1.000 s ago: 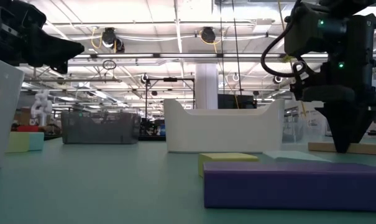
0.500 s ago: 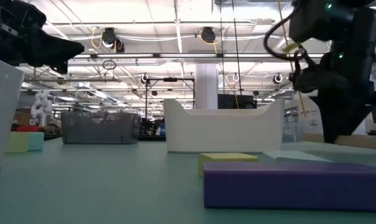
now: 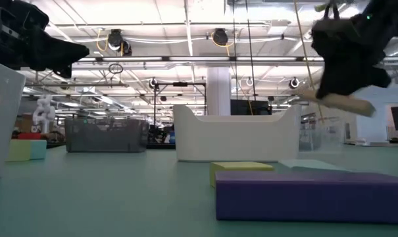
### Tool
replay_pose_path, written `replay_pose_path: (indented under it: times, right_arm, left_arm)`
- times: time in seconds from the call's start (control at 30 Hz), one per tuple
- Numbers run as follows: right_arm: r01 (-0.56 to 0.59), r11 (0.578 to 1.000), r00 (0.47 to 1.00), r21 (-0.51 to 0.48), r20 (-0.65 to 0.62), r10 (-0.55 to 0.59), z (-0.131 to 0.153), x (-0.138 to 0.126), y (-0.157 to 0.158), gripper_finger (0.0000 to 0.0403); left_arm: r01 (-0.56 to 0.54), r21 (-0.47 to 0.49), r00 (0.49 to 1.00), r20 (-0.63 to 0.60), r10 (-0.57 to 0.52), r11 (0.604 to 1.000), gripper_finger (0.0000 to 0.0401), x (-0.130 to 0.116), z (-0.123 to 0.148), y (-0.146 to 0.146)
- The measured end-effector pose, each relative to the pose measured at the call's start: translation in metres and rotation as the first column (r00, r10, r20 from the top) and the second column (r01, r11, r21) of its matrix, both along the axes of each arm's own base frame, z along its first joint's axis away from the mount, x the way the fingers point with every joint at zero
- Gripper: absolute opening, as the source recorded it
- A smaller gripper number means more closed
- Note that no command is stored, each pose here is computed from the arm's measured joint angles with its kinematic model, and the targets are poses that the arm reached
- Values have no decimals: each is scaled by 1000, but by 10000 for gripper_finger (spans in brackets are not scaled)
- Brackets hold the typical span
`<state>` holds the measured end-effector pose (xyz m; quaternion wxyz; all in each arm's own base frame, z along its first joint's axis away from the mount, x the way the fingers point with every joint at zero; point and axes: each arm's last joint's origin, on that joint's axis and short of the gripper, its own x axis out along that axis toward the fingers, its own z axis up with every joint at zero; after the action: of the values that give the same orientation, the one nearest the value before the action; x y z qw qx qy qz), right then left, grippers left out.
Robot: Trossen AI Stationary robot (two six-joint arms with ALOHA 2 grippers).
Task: Sort & place blocks by color
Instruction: Put the middle right orange block into the white bin
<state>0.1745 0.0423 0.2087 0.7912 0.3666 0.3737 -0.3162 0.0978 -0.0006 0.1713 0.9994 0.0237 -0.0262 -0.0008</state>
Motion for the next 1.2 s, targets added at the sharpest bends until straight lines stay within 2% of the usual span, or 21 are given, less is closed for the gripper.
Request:
replay_pose_path:
  times: [0.1,0.2,0.3,0.4,0.53,0.63,0.87,1.0,1.2]
  right_arm:
    - [-56,995,990,-87,125,67,13,4,0,112]
    - [-116,975,957,-187,241,160,25,13,1,112]
    - [-165,940,896,-298,353,269,38,25,4,112]
    - [-188,883,812,-430,437,386,52,38,8,112]
    - [-171,800,729,-575,472,496,64,49,11,112]
    - [-169,748,680,-642,474,560,69,55,14,112]
    - [-121,668,615,-734,474,631,73,66,18,112]
    - [-116,659,611,-744,469,637,68,73,20,112]
    - [-140,711,635,-689,489,598,52,85,23,112]
  left_arm:
    - [-1,0,1000,0,1,1000,47,0,0,0]
    - [0,0,1000,0,0,1000,47,0,0,0]
    - [0,0,1000,0,0,1000,47,0,0,0]
    - [-1,0,1000,0,1,1000,47,0,0,0]
    - [-1,0,1000,0,1,1000,47,0,0,0]
    - [0,0,1000,0,0,1000,47,0,0,0]
    - [0,0,1000,0,0,1000,47,0,0,0]
    - [0,0,1000,0,0,1000,47,0,0,0]
    - [0,0,1000,0,0,1000,47,0,0,0]
